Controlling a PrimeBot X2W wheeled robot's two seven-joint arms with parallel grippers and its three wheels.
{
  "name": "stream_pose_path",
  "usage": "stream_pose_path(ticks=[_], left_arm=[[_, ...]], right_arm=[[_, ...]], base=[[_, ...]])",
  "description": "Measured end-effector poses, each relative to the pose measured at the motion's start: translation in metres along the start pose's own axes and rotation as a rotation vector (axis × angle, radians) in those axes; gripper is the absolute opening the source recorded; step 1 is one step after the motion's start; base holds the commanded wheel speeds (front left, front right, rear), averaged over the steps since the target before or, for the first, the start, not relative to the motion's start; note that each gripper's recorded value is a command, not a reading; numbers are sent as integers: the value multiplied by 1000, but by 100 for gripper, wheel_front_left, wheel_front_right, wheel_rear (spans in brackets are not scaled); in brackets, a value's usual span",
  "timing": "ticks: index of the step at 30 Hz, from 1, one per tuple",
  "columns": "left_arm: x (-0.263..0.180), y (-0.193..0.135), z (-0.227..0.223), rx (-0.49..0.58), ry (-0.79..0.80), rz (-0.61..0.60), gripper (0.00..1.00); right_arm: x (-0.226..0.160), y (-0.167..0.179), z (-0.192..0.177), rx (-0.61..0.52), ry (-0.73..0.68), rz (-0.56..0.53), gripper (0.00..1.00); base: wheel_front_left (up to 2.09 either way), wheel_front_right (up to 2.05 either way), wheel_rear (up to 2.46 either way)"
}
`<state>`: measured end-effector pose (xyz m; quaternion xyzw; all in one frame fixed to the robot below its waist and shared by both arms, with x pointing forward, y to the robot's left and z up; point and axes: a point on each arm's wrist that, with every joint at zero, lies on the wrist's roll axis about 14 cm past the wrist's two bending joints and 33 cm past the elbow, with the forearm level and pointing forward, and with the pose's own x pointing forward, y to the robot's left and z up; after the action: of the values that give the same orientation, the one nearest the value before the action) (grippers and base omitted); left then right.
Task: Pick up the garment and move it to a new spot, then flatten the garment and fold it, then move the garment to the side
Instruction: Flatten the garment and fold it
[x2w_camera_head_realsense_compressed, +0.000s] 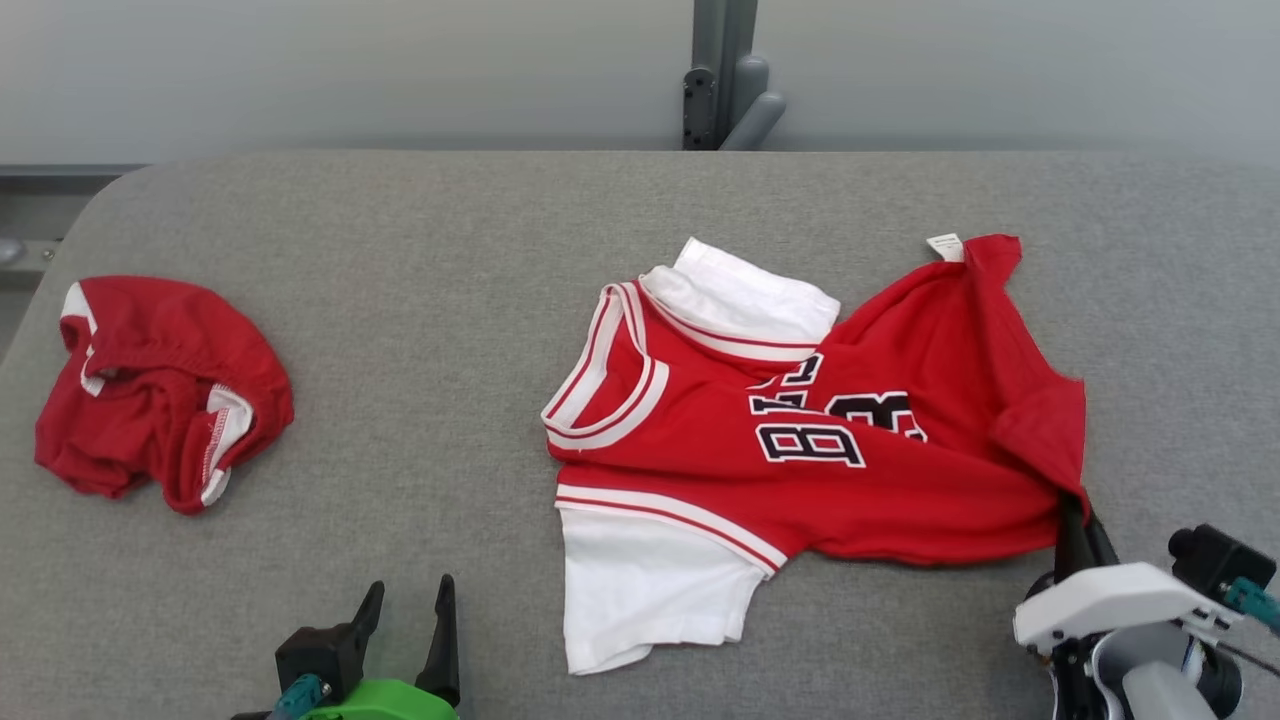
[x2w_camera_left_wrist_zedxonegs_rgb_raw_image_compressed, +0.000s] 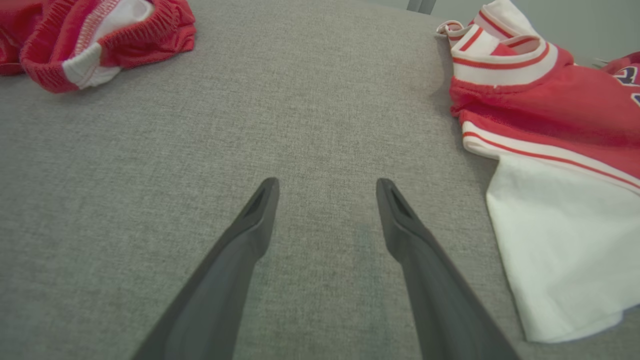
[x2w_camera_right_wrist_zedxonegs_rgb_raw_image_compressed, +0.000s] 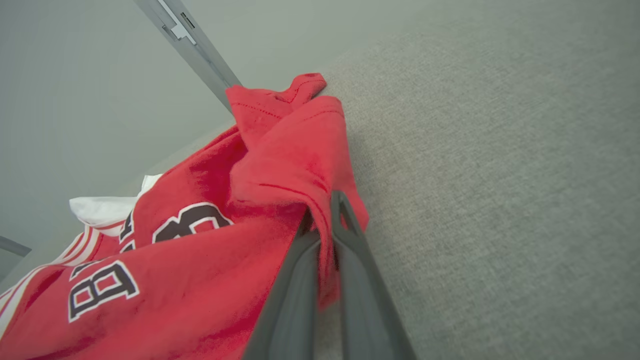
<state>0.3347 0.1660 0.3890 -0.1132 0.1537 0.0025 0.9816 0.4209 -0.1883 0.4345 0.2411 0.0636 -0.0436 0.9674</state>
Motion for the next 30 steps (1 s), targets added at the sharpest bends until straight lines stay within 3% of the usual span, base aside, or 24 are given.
stream_pose_path(ticks=[1, 7, 10, 17, 30], left_arm=[[0, -1, 0, 4, 1, -6, 100], [7, -21, 4, 33, -7, -70, 100], [9, -28, 6, 44, -13, -94, 100], [7, -30, 11, 50, -28, -101, 100], [0, -11, 36, 50, -119, -36, 100]], right_arm=[[-11, -9, -9, 6, 27, -22, 100], [-47, -63, -5, 67, 3, -185, 100], [-55, -80, 11, 18, -39, -225, 100], [-51, -68, 47, -106, -128, -171, 100], [-42, 3, 78, -364, -223, 52, 100]], base=[[0, 0, 0], [0, 0, 0], [0, 0, 0], [0, 0, 0], [0, 0, 0]])
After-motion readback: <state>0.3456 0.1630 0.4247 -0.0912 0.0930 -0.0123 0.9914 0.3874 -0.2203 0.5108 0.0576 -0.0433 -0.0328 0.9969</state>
